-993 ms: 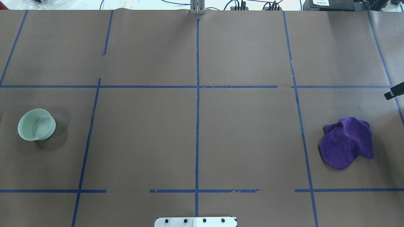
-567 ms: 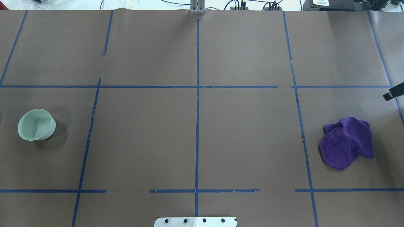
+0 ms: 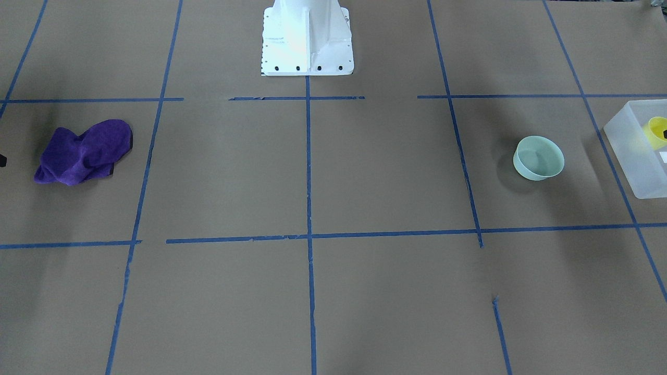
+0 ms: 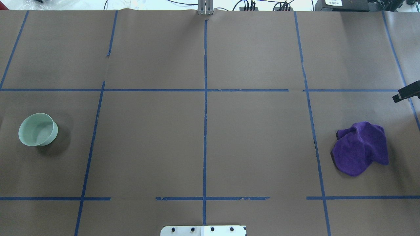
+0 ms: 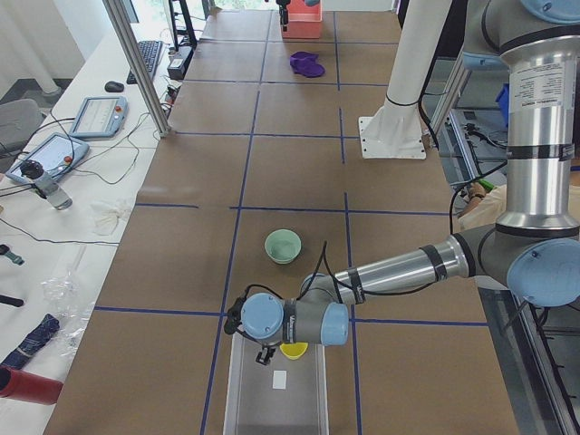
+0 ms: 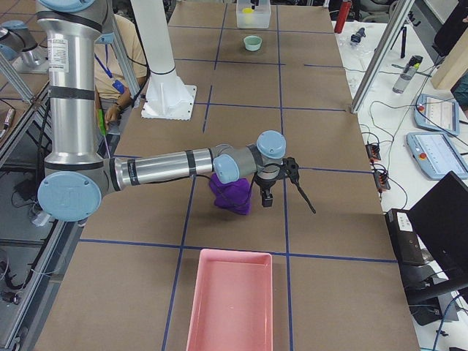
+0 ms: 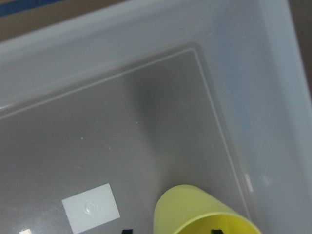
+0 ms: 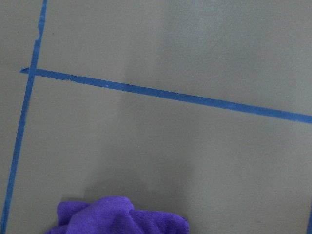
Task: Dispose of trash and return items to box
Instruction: 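Lower the right gripper onto the purple cloth and grasp it, then carry the purple cloth into the pink tray while left gripper reaches for bowl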
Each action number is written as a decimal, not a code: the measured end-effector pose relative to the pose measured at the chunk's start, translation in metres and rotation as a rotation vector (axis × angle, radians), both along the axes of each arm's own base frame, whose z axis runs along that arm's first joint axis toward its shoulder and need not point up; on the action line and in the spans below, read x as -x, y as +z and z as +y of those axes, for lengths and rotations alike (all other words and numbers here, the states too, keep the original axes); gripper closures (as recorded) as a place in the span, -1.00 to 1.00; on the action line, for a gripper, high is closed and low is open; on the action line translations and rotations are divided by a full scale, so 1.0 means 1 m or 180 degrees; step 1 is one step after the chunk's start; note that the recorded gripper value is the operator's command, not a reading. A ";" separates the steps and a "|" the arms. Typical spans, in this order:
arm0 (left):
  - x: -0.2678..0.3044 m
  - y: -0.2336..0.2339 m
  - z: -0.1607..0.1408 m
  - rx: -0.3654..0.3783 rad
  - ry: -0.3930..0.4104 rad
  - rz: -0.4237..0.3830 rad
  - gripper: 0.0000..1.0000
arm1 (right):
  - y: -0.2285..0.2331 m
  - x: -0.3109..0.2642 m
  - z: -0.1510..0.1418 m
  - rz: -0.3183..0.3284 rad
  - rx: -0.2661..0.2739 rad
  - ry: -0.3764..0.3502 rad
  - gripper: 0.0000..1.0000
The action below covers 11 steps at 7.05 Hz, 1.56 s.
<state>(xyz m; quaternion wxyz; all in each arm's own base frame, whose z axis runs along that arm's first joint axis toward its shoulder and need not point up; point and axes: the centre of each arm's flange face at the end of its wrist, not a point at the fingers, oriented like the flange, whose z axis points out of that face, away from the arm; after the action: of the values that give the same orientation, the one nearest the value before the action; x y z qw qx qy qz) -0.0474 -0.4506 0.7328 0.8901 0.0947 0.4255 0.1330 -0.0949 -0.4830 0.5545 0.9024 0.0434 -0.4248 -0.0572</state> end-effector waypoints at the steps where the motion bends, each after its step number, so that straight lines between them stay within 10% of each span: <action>1: 0.006 -0.041 -0.010 -0.0002 -0.0274 -0.0090 -1.00 | 0.001 0.021 0.012 -0.0055 0.0129 0.0148 -1.00; 7: -0.099 -0.159 -0.032 0.0319 -0.0795 0.0213 -1.00 | 0.012 0.131 0.093 -0.0017 0.0397 0.0610 -0.77; 9: -0.132 -0.167 -0.028 0.0432 -0.0786 0.0316 -1.00 | 0.014 0.151 0.102 0.0053 0.0415 0.0623 0.99; 11: -0.165 -0.168 -0.021 0.0555 -0.0697 0.0327 -1.00 | 0.017 0.156 0.107 0.0084 0.0422 0.0598 1.00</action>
<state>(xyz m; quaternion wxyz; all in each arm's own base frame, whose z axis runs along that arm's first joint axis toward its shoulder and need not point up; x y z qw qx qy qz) 0.1173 -0.4717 0.5646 0.8812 0.0695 0.4676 -0.0073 -0.2510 -0.3765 0.5720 0.9102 0.0225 -0.4098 0.0553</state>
